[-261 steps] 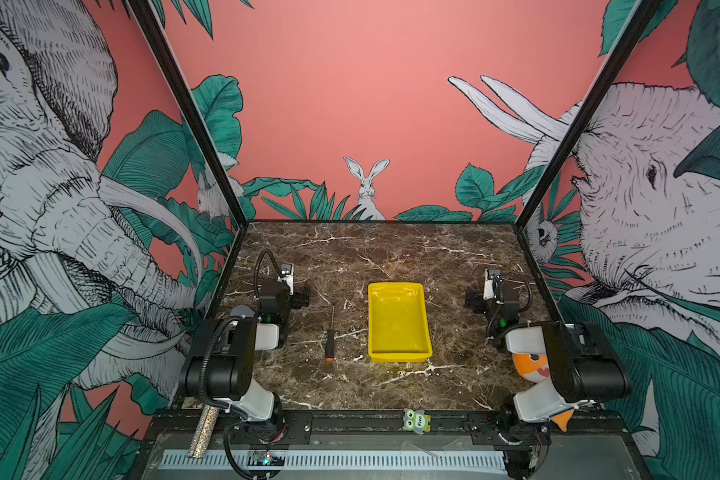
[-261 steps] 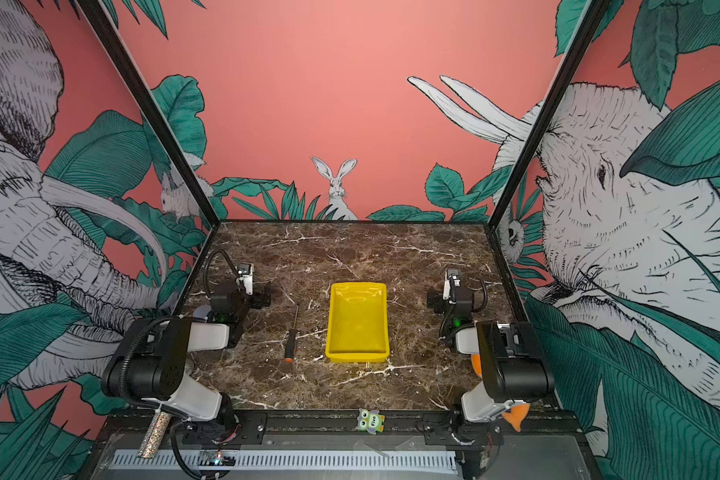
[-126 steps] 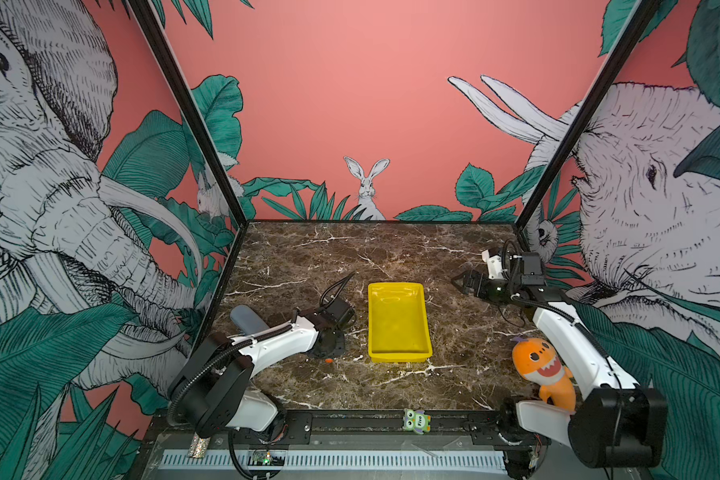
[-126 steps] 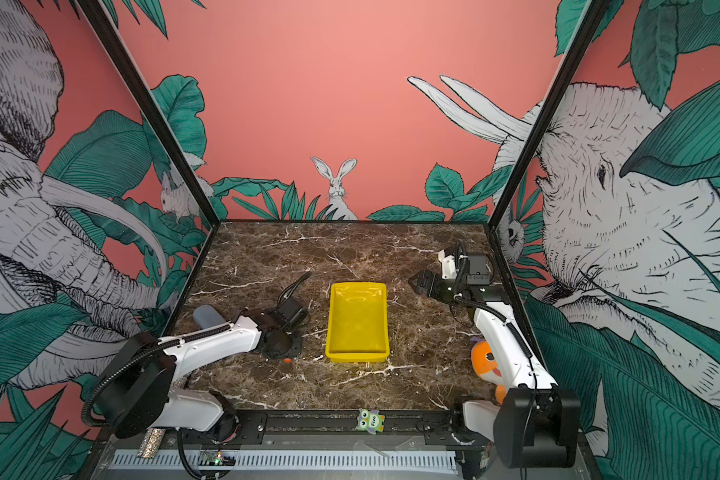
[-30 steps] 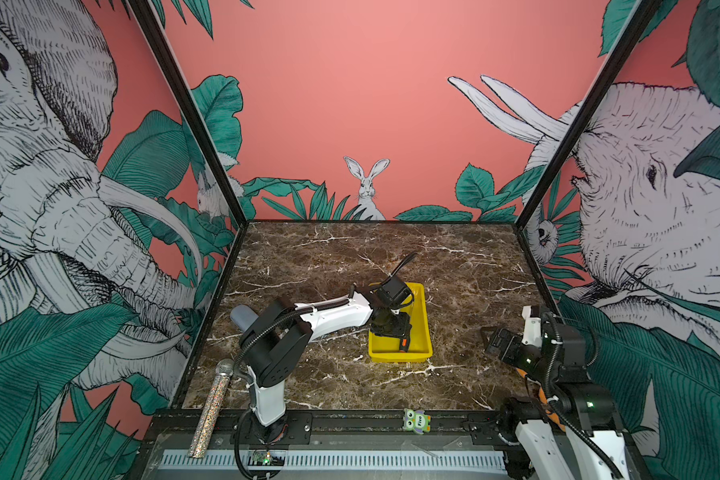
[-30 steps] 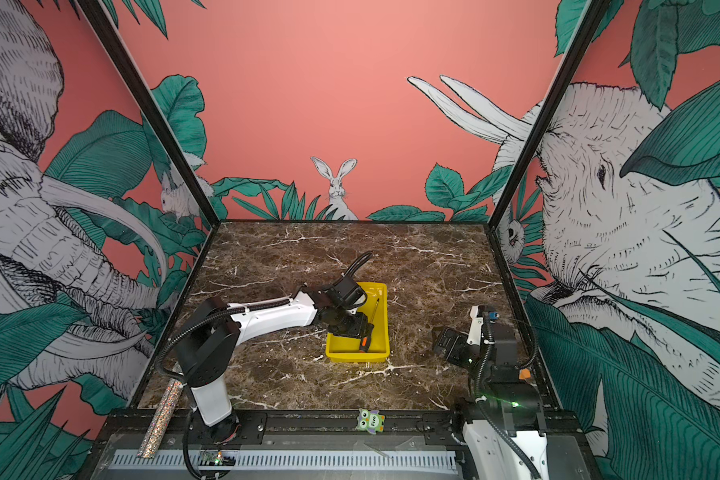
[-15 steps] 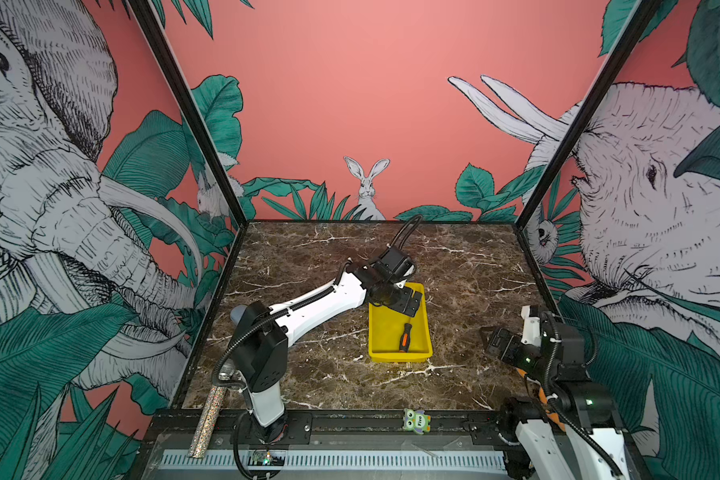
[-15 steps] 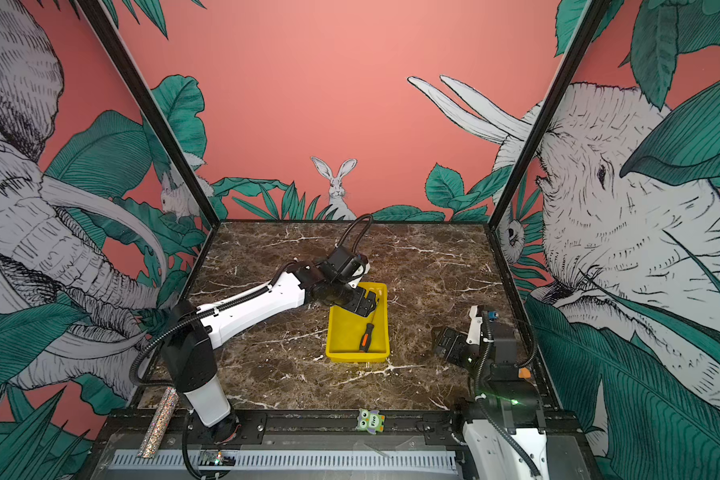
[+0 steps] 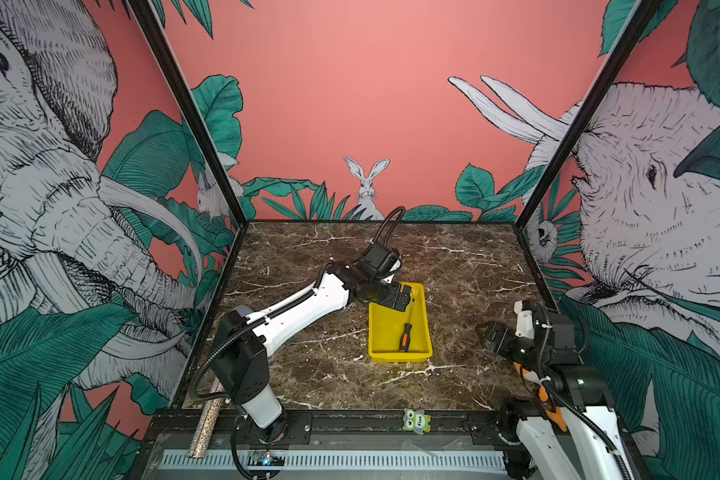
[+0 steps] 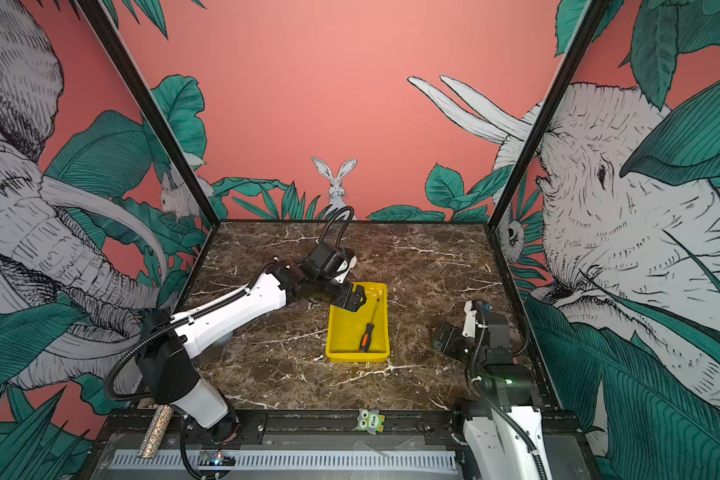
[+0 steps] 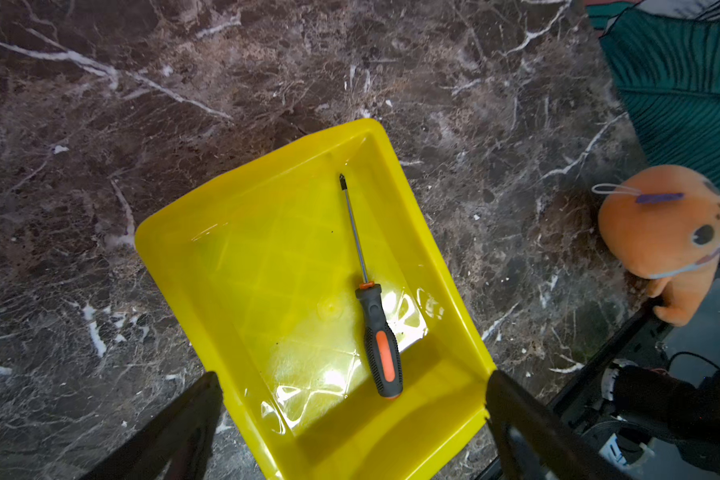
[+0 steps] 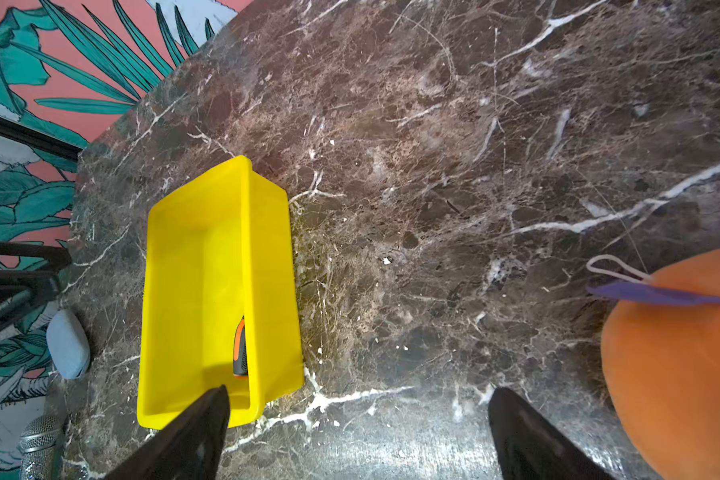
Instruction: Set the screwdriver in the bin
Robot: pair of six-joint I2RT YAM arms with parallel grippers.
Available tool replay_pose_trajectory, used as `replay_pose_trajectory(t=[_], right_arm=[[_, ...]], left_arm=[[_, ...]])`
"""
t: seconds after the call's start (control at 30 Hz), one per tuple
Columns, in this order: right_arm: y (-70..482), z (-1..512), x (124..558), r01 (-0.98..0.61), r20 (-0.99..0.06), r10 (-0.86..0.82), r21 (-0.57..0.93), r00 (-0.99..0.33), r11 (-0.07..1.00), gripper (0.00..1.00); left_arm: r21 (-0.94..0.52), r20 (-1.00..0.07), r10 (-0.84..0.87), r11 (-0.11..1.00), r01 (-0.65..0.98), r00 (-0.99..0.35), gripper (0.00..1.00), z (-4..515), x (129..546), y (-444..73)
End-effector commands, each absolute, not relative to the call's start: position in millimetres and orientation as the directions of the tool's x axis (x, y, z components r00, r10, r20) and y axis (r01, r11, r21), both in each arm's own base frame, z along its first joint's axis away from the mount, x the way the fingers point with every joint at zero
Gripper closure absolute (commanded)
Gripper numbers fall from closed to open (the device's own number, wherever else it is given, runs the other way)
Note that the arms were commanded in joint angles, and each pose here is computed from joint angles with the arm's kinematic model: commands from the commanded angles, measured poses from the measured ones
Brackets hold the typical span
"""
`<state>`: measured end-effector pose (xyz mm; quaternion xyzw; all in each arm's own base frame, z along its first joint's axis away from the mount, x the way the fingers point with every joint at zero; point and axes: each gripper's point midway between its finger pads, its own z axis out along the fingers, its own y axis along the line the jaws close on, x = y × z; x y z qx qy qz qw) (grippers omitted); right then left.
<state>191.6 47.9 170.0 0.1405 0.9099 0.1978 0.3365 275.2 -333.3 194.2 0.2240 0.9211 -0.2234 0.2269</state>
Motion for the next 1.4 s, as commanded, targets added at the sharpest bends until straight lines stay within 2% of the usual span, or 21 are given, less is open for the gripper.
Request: replay_pose_trajectory(t=[0.0,0.2,0.3,0.37,0.43,0.6,0.87,1.0,1.07,1.17,1.23,1.3,1.37], right_arm=[[51,175,210,0.097,-0.583,0.389,0.468,-0.714,0.878,0.04],[49,189,244,0.087,-0.622,0.405,0.476,-0.669,0.875,0.04],[42,192,261,0.117,-0.636,0.407,0.447,-0.656,0.887,0.00],[42,197,272,0.105,-0.645,0.393,0.438,-0.655,0.893,0.00],[46,202,283,0.082,-0.649,0.385,0.447,-0.656,0.891,0.00],[50,213,306,0.045,-0.665,0.362,0.443,-0.653,0.895,0.01],[46,227,339,0.026,-0.711,0.321,0.392,-0.626,0.919,0.00],[41,230,352,0.024,-0.745,0.319,0.377,-0.586,0.926,0.00],[42,233,356,0.001,-0.771,0.315,0.377,-0.553,0.926,0.00],[35,230,359,0.031,-0.784,0.316,0.356,-0.534,0.934,0.00],[22,222,360,0.101,-0.783,0.320,0.317,-0.533,0.943,0.01],[19,217,362,0.087,-0.802,0.274,0.270,-0.531,0.959,0.01],[19,212,362,0.054,-0.822,0.221,0.227,-0.525,0.972,0.00]], left_arm=[[-0.370,-0.563,0.229,0.789,0.491,-0.794,0.00,217,279,-332],[-0.354,-0.622,0.180,0.804,0.478,-0.762,0.01,238,291,-318],[-0.481,-0.628,0.062,0.753,0.450,-0.775,0.00,256,303,-314],[-0.485,-0.662,0.021,0.750,0.450,-0.749,0.00,269,309,-306],[-0.412,-0.714,-0.007,0.812,0.412,-0.700,0.01,280,325,-276],[-0.289,-0.810,0.012,0.861,0.418,-0.586,0.00,304,329,-248],[-0.116,-0.878,0.070,0.928,0.354,-0.473,0.00,304,304,-190],[-0.026,-0.932,0.056,0.975,0.219,-0.358,0.01,305,295,-144],[0.042,-0.950,0.096,0.982,0.186,-0.296,0.00,297,292,-129],[0.217,-0.958,0.247,0.956,0.196,-0.148,0.00,291,295,-126],[0.279,-0.945,0.295,0.952,0.126,-0.141,0.00,281,299,-113],[0.351,-0.916,0.368,0.928,0.126,-0.158,0.00,268,302,-110],[0.331,-0.914,0.348,0.937,0.115,-0.210,0.00,254,306,-102]])
